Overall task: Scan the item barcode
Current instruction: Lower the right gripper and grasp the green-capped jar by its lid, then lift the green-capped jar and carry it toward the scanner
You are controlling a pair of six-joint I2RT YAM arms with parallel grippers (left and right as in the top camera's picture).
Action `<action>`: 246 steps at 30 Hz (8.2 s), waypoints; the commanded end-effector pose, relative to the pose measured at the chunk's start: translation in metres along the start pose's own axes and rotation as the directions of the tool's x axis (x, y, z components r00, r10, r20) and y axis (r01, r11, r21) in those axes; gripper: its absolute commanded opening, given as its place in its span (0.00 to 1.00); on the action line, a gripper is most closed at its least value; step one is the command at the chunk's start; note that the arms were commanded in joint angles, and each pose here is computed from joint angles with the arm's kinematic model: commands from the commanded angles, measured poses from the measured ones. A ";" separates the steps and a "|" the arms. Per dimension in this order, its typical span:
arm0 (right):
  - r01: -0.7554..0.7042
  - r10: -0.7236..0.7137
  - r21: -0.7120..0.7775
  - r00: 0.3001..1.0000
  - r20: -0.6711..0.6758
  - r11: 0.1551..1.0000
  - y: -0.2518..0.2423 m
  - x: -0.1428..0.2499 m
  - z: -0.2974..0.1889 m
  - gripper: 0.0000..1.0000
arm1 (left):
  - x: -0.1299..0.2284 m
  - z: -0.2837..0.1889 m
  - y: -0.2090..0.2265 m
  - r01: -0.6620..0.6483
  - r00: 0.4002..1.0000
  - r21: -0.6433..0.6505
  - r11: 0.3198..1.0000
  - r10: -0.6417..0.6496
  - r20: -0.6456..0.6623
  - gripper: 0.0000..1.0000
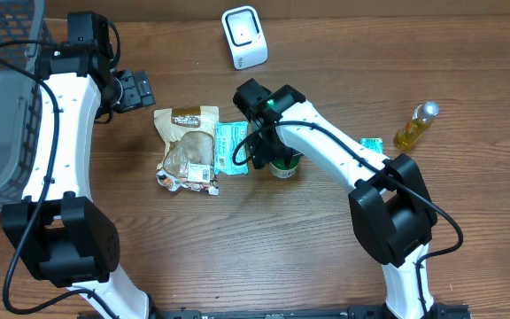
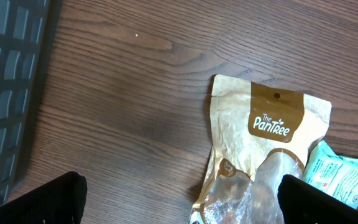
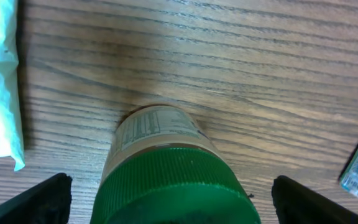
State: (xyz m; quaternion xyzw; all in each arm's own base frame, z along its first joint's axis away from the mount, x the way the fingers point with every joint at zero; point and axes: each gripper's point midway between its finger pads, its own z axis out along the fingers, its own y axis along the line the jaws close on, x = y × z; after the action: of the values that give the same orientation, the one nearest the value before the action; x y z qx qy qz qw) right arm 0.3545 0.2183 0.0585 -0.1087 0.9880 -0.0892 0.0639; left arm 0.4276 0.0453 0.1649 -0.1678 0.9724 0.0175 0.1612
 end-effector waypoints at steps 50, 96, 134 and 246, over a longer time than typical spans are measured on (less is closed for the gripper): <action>-0.262 0.251 -0.117 0.963 -0.097 0.958 -0.001 0.004 0.004 1.00 | -0.005 -0.006 -0.002 -0.020 1.000 0.009 1.000 0.020 0.019 0.99; -0.267 0.258 -0.127 0.962 -0.085 0.955 0.001 0.000 0.006 1.00 | -0.005 -0.006 -0.002 -0.020 1.000 0.009 1.000 0.020 0.019 1.00; -0.267 0.259 -0.128 0.963 -0.078 0.955 0.001 -0.002 0.006 1.00 | -0.005 -0.006 -0.002 -0.020 1.000 0.009 1.000 0.020 0.019 1.00; -0.258 0.559 -0.657 0.774 0.299 0.709 -0.060 -0.152 -0.118 0.25 | -0.005 -0.006 -0.002 -0.020 1.000 0.009 1.000 0.020 0.019 0.99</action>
State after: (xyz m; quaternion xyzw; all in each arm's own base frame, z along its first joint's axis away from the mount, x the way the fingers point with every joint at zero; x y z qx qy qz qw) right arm 0.4742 0.2159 0.1670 0.0894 0.9379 0.2534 0.2196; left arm 0.4277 0.0454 0.1649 -0.1678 0.9723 0.0176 0.1616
